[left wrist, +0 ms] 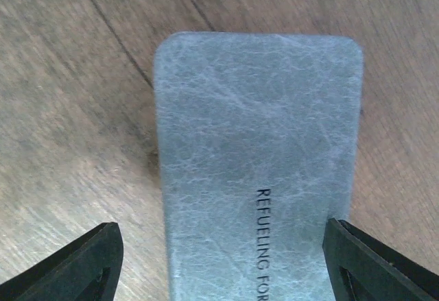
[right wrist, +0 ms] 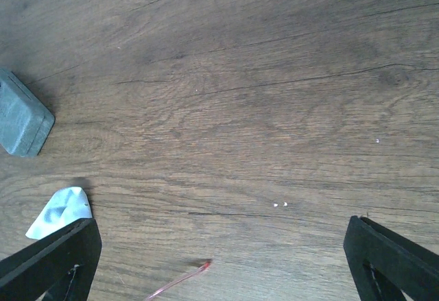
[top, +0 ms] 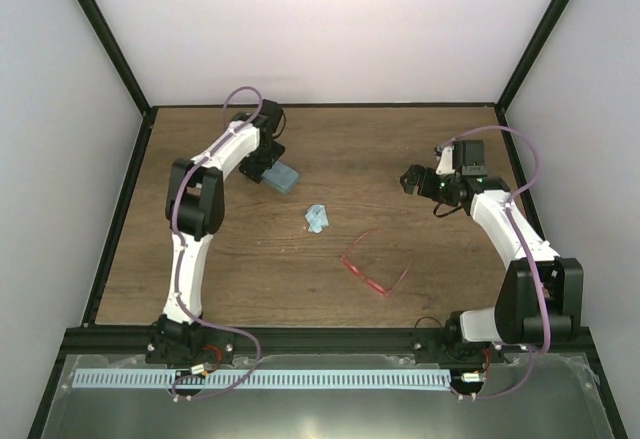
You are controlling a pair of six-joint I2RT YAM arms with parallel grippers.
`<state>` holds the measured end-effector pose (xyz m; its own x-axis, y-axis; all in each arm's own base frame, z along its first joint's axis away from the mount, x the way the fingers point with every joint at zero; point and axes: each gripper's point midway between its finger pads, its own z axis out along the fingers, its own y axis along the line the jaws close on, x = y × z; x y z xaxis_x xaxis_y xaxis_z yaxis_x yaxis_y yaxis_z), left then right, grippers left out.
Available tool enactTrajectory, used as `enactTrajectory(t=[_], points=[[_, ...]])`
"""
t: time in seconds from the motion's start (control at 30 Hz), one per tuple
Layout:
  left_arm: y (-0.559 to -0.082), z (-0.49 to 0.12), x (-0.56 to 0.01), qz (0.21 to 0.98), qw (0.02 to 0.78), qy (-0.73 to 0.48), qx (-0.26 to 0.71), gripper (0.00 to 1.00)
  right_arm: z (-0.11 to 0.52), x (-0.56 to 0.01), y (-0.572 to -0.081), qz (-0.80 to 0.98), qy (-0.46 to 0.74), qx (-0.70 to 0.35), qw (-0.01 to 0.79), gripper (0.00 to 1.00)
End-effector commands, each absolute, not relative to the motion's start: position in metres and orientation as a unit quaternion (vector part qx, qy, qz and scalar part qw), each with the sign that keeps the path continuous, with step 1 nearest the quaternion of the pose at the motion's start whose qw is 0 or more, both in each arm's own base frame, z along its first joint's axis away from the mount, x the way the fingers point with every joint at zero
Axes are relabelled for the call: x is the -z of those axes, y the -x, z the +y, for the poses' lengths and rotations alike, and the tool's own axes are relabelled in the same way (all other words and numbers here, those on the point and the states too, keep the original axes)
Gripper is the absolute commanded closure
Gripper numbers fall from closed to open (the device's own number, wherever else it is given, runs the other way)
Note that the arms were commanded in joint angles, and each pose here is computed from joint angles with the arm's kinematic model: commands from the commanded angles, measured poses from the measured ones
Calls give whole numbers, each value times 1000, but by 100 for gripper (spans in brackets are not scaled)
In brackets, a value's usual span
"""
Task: Organize the sunglasses
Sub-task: Move the sunglasses case at the center of the board.
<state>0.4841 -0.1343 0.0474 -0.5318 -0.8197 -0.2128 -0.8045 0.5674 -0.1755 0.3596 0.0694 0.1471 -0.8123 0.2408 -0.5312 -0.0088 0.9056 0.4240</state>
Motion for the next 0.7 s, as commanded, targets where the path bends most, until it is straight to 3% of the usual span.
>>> enactTrajectory(t=[0.0,0.27,0.6,0.67], points=[[-486,-138,-39,878,111,466,20,17,66,-161,-365,922,-64,-209,321,0],[-506,-141,-43,872,130,472,28,17,62,-151,-367,925,-63,-207,313,0],[-494,-137,-10,882,98,460,-9,11,68,-145,-373,925,-58,-224,301,0],[-492,-134,-7,884,98,457,-18,14,69,-145,-373,925,-57,-226,300,0]])
